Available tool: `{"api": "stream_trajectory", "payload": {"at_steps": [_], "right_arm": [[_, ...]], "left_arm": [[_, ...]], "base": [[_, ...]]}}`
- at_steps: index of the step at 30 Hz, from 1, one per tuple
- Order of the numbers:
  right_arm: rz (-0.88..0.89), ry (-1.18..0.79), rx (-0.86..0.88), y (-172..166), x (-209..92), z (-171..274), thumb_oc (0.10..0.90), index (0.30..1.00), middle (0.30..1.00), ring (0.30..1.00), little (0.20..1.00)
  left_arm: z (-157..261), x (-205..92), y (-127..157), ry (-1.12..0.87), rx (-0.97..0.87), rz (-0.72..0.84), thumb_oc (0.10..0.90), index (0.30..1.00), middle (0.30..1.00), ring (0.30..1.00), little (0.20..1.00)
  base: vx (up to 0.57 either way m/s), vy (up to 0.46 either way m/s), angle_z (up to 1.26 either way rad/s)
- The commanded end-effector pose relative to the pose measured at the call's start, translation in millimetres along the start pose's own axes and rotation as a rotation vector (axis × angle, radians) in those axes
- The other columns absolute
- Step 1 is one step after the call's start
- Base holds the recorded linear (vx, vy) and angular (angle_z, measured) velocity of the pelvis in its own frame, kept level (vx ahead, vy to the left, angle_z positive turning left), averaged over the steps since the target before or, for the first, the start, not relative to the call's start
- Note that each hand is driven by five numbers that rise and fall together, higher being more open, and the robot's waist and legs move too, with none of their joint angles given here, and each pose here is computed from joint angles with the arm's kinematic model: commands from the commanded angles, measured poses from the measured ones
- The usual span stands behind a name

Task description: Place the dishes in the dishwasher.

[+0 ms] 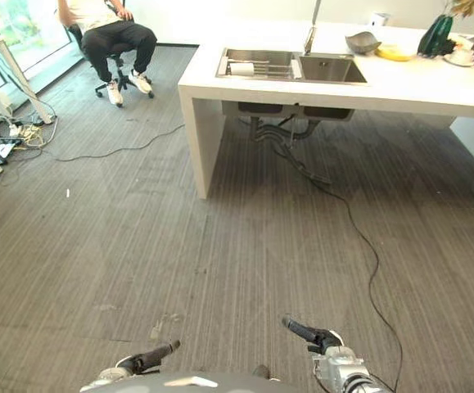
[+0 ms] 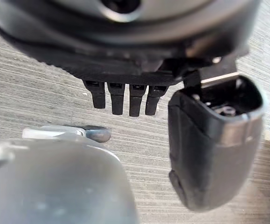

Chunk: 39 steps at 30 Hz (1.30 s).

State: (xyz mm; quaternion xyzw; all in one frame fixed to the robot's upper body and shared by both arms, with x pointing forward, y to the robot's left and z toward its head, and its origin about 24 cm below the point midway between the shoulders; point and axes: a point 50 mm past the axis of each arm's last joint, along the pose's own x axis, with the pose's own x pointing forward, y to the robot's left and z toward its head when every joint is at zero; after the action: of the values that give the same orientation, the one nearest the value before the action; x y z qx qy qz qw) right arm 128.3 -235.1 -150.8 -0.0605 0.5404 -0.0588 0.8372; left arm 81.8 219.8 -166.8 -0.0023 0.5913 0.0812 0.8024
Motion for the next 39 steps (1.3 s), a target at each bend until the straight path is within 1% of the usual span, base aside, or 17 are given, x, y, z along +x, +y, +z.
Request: {"api": "stream_trajectory", "payload": {"at_steps": [1, 5, 6, 9, 14, 18, 26, 32, 39], "right_arm": [[-0.048, -0.082, -0.001, -15, 2, 34, 0.800, 0.900, 0.900, 0.900, 0.900], [-0.041, -0.085, -0.007, -13, 2, 35, 0.800, 0.900, 0.900, 0.900, 0.900], [-0.027, -0.102, -0.015, -8, 3, 40, 0.800, 0.900, 0.900, 0.900, 0.900], [-0.018, -0.119, -0.035, -3, 3, 45, 0.800, 0.900, 0.900, 0.900, 0.900], [-0.014, -0.121, -0.084, -4, 3, 50, 0.800, 0.900, 0.900, 0.900, 0.900], [-0.021, -0.116, -0.073, -7, 3, 49, 0.800, 0.900, 0.900, 0.900, 0.900], [-0.039, -0.146, -0.048, -8, 3, 52, 0.800, 0.900, 0.900, 0.900, 0.900], [-0.024, -0.146, -0.046, -3, 3, 51, 0.800, 0.900, 0.900, 0.900, 0.900], [-0.001, -0.126, -0.034, 1, 3, 46, 0.800, 0.900, 0.900, 0.900, 0.900]], "left_arm": [[27, 3, -4, -0.065, 0.008, -0.002, 0.800, 0.900, 0.900, 0.900, 0.900], [31, 2, -2, -0.084, 0.021, 0.006, 0.800, 0.900, 0.900, 0.900, 0.900], [43, 2, 2, -0.122, 0.052, 0.027, 0.800, 0.900, 0.900, 0.900, 0.900], [55, 1, 6, -0.162, 0.086, 0.044, 0.800, 0.900, 0.900, 0.900, 0.900], [62, 0, 10, -0.174, 0.135, 0.064, 0.800, 0.900, 0.900, 0.900, 0.900], [64, 0, 9, -0.184, 0.157, 0.067, 0.800, 0.900, 0.900, 0.900, 0.900], [82, -2, 2, -0.269, 0.279, 0.095, 0.800, 0.900, 0.900, 0.900, 0.900], [87, -3, 1, -0.294, 0.237, 0.099, 0.800, 0.900, 0.900, 0.900, 0.900], [57, 2, -1, -0.166, 0.043, 0.038, 0.800, 0.900, 0.900, 0.900, 0.900]], "base": [[0.00, 0.000, 0.00], [0.01, -0.001, 0.00], [0.04, 0.000, -0.02], [0.03, 0.006, -0.04], [0.01, 0.001, 0.00], [0.02, 0.001, -0.01], [0.01, 0.000, 0.00], [0.00, 0.000, 0.00], [0.01, 0.005, -0.02]]}}
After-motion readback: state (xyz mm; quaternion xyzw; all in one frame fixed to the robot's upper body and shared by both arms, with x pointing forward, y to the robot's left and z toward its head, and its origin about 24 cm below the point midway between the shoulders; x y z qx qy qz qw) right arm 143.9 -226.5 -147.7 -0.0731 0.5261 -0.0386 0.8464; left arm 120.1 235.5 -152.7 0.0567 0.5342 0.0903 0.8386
